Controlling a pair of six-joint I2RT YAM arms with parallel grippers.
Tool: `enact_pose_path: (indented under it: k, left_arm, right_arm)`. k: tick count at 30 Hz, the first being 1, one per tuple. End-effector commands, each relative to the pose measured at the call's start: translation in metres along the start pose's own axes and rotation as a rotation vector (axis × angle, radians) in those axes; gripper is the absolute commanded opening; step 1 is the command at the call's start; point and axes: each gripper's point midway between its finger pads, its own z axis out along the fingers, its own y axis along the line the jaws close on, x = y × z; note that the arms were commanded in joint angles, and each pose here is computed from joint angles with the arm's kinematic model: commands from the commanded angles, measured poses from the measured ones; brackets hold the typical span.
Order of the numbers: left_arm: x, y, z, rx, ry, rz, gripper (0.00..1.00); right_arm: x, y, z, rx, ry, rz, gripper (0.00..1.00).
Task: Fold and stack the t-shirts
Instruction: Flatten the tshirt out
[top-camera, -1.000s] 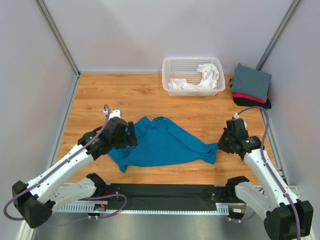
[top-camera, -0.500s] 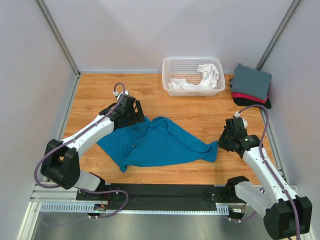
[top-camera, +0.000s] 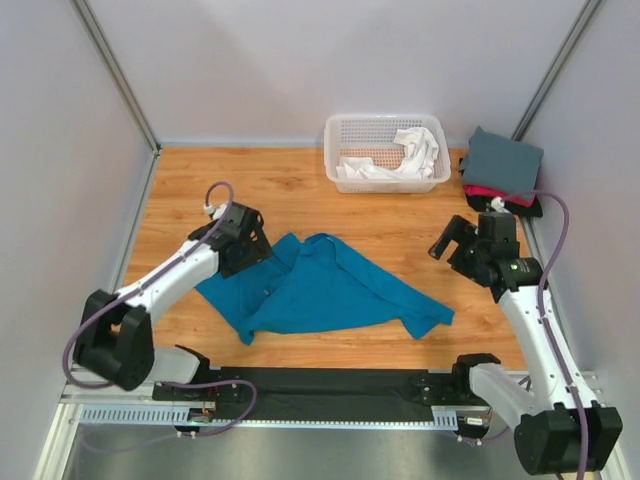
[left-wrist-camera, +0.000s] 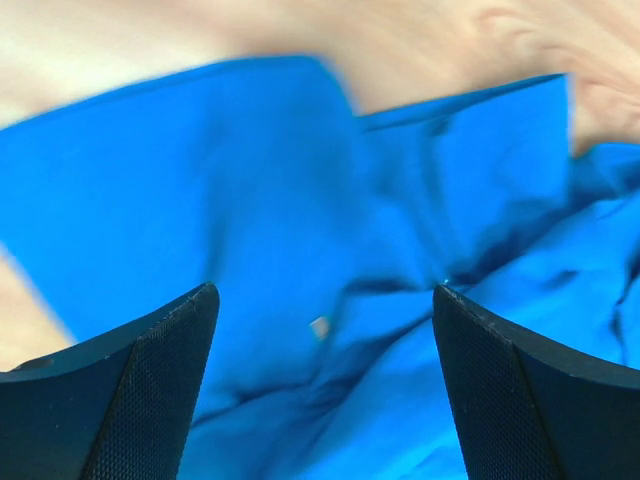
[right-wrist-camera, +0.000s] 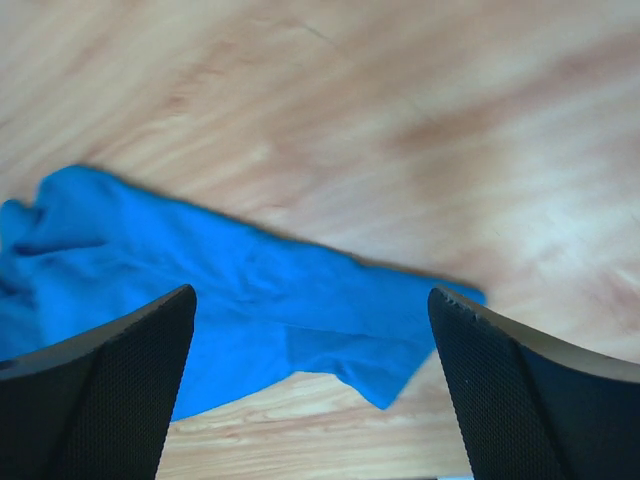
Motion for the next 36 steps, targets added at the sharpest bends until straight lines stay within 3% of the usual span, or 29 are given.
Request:
enact_pose_path:
  k: [1, 5, 9, 13, 19, 26, 32, 34, 36]
  left_arm:
    - [0.007, 0.031, -0.025, -0.038, -0.040, -0.118, 0.93]
    - [0.032, 0.052, -0.027, -0.029, -0.024, -0.145, 0.94]
    - [0.051, 0.067, -0.028, -0.036, 0.006, -0.169, 0.93]
    - [0.064, 0.086, -0.030, -0.099, 0.024, -0.195, 0.93]
    - [0.073, 0.113, -0.036, -0.177, -0.008, -0.259, 0.93]
    - [0.073, 0.128, -0.042, -0.200, -0.053, -0.289, 0.94]
    - [0.070, 0.134, -0.046, -0.220, -0.077, -0.290, 0.95]
    - [0.069, 0.135, -0.046, -0.225, -0.083, -0.295, 0.95]
    - [0.068, 0.136, -0.046, -0.230, -0.086, -0.295, 0.96]
  right_arm:
    - [-0.031, 0.074, -0.018, -0.270, -0.124, -0.193, 1.00]
    - [0.005, 0.132, 0.006, -0.292, -0.068, -0.408, 0.98]
    - [0.035, 0.176, 0.041, -0.323, -0.010, -0.516, 0.81]
    - [0.046, 0.215, 0.069, -0.275, -0.027, -0.633, 0.80]
    - [0.080, 0.233, 0.135, -0.169, 0.029, -0.724, 0.73]
    - [0.095, 0.231, 0.165, -0.114, 0.049, -0.781, 0.64]
    - [0.104, 0.218, 0.183, -0.058, 0.074, -0.822, 0.27]
    - [0.098, 0.215, 0.180, -0.036, 0.058, -0.823, 0.01]
    - [0.082, 0.206, 0.175, 0.028, 0.009, -0.826, 0.00]
